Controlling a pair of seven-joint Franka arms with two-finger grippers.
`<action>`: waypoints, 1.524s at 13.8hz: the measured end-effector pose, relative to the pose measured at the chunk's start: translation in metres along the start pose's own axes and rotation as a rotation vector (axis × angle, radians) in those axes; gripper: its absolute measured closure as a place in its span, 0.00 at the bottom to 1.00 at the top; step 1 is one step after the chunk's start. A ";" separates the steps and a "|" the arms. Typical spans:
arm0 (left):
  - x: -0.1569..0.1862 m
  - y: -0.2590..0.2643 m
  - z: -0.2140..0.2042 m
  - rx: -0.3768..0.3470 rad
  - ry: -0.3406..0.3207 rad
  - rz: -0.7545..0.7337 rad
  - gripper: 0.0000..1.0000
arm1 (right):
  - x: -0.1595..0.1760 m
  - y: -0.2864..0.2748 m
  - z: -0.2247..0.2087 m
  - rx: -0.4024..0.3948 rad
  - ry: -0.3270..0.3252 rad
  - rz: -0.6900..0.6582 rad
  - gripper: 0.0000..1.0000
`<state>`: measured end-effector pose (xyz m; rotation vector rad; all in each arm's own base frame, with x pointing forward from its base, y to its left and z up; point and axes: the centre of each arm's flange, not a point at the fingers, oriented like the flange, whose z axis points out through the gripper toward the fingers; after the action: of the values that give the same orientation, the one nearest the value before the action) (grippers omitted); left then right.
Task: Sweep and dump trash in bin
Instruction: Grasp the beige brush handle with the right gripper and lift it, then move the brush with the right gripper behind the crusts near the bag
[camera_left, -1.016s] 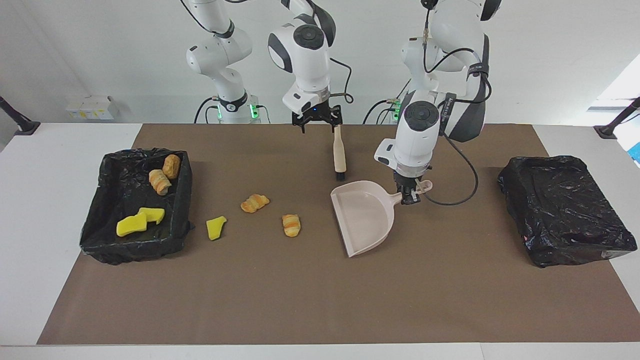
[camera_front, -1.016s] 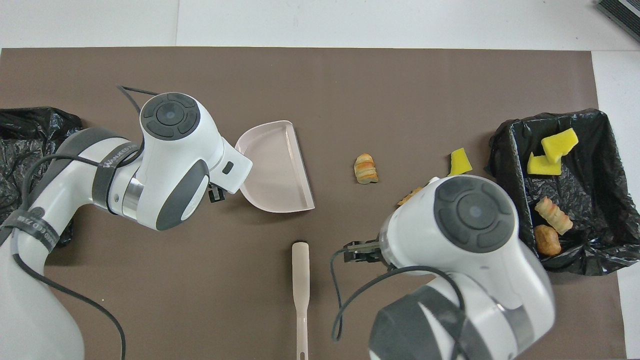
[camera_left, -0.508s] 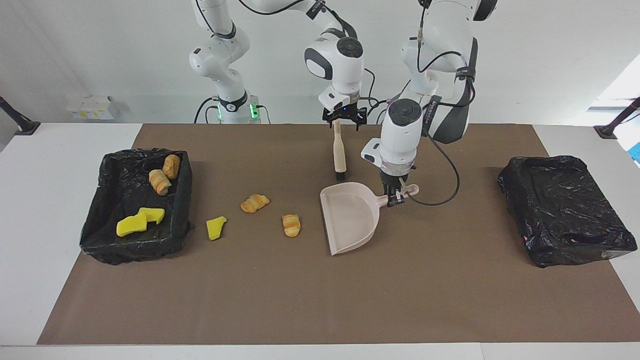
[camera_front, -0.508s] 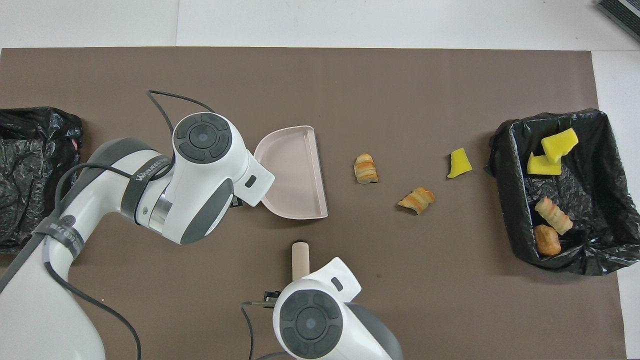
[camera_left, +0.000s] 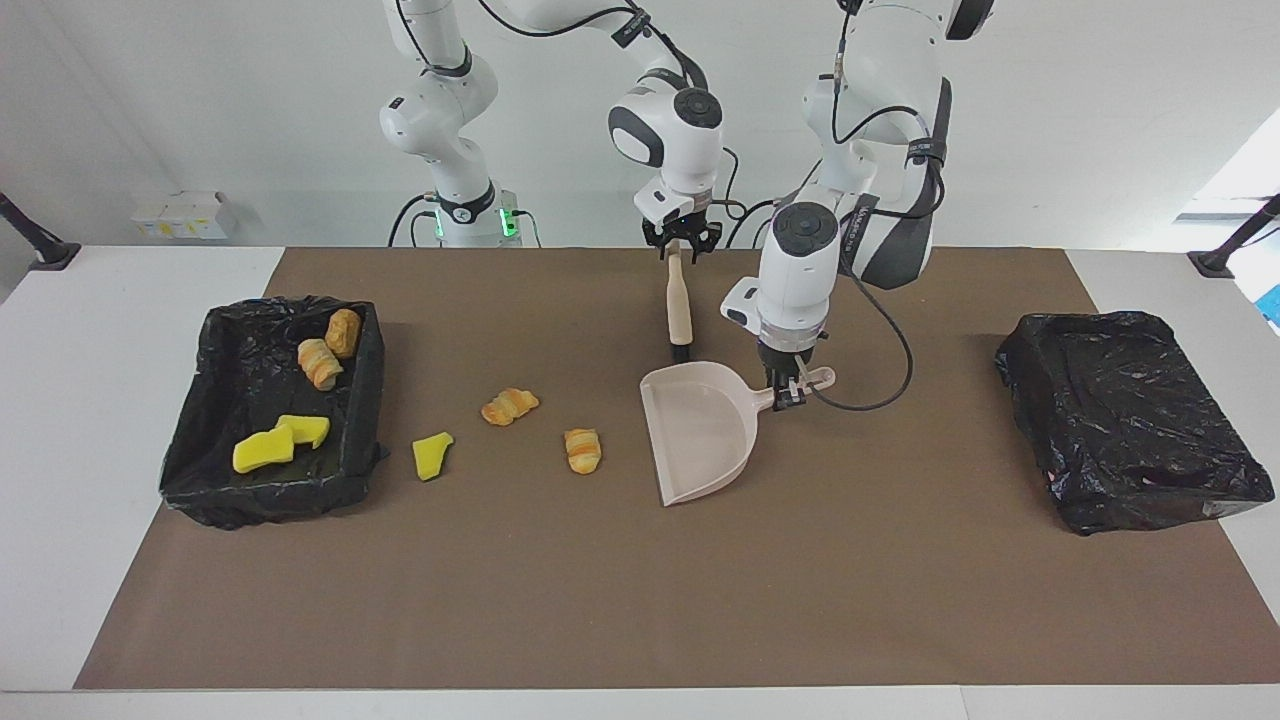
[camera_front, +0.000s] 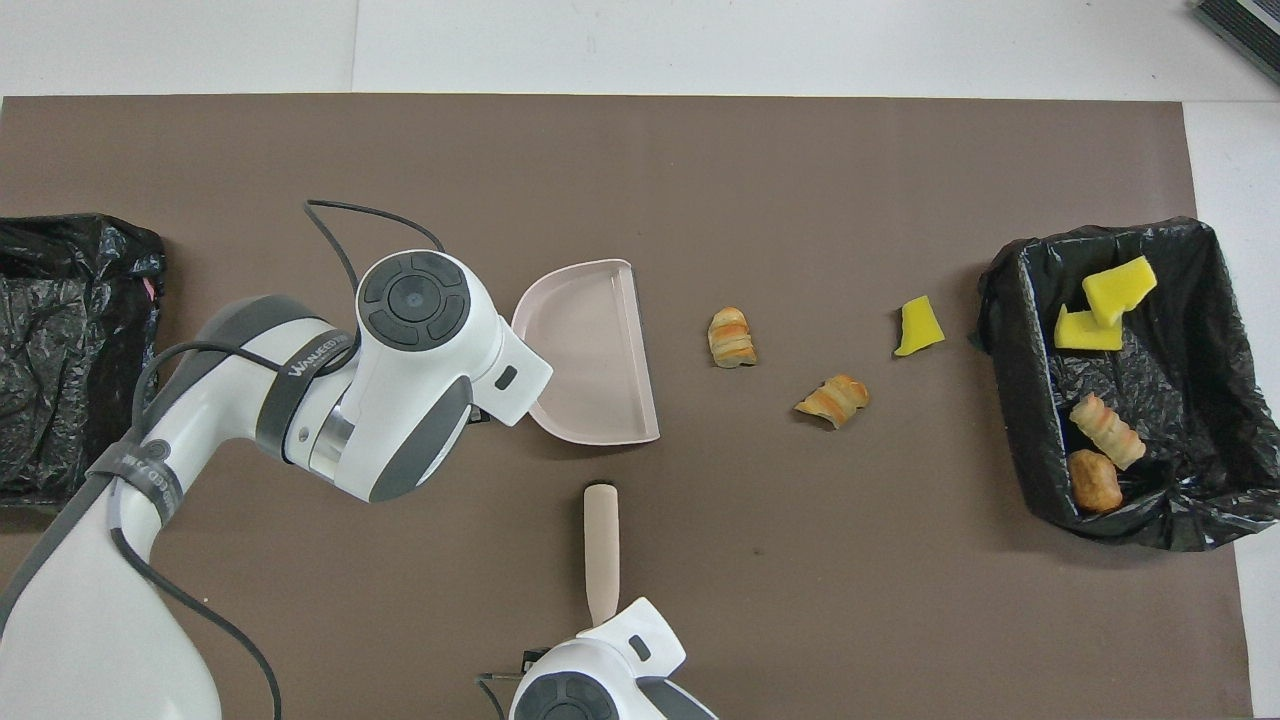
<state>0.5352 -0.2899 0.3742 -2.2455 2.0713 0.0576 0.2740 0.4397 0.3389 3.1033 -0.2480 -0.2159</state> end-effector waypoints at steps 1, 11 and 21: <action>0.001 0.003 0.000 -0.001 -0.002 0.004 0.69 | 0.000 0.000 0.000 0.000 0.000 0.000 0.52; 0.000 0.010 0.002 -0.009 -0.009 0.010 0.69 | 0.054 0.049 -0.061 -0.085 -0.034 0.107 0.74; -0.001 0.012 0.003 -0.011 -0.012 0.010 0.69 | 0.180 0.207 -0.066 -0.329 -0.014 0.103 0.74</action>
<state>0.5235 -0.2895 0.3705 -2.2358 2.0818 0.0833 0.4273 0.2074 0.3861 2.7568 -0.3345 -0.2474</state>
